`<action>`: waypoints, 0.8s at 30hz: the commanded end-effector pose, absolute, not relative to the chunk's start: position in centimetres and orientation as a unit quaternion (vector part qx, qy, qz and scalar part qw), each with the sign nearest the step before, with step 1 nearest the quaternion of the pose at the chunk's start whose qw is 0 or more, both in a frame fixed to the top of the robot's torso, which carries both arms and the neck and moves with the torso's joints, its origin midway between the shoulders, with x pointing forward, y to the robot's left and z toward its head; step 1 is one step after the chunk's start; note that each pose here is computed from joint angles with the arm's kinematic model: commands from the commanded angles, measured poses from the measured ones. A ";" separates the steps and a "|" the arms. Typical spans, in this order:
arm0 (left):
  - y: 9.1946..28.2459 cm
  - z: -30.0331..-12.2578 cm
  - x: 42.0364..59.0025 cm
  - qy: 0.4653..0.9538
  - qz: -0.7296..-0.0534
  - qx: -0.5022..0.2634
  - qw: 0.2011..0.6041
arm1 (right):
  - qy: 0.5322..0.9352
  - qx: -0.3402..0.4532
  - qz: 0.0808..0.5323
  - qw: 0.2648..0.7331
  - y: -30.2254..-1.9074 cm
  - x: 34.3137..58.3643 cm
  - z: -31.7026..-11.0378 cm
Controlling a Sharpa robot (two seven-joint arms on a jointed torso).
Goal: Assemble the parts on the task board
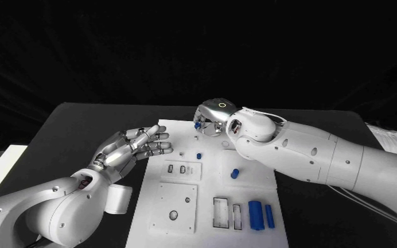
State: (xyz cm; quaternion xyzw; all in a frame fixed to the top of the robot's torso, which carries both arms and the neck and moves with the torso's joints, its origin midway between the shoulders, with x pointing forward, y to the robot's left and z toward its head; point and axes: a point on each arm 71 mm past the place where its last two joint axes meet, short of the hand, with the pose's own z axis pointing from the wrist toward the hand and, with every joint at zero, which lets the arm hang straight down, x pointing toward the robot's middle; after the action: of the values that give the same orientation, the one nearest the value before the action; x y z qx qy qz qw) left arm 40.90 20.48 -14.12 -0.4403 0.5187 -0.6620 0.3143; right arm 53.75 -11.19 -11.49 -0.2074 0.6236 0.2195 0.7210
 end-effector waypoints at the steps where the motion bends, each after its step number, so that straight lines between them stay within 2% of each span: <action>1: 20.4 -14.0 40.9 0.517 -0.668 -0.437 0.309 | 0.635 -0.210 0.201 0.716 -11.5 53.8 -12.3; 24: 20.4 -14.0 40.9 0.517 -0.668 -0.437 0.309 | 0.626 -0.212 0.206 0.721 -12.1 53.2 -12.3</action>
State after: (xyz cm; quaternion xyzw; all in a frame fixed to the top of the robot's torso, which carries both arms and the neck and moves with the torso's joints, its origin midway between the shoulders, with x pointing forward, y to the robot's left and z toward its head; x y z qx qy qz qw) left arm 40.97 20.59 -14.17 -0.4414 0.5187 -0.6608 0.3154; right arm 53.15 -11.89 -11.64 -0.2072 0.6159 0.2192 0.7278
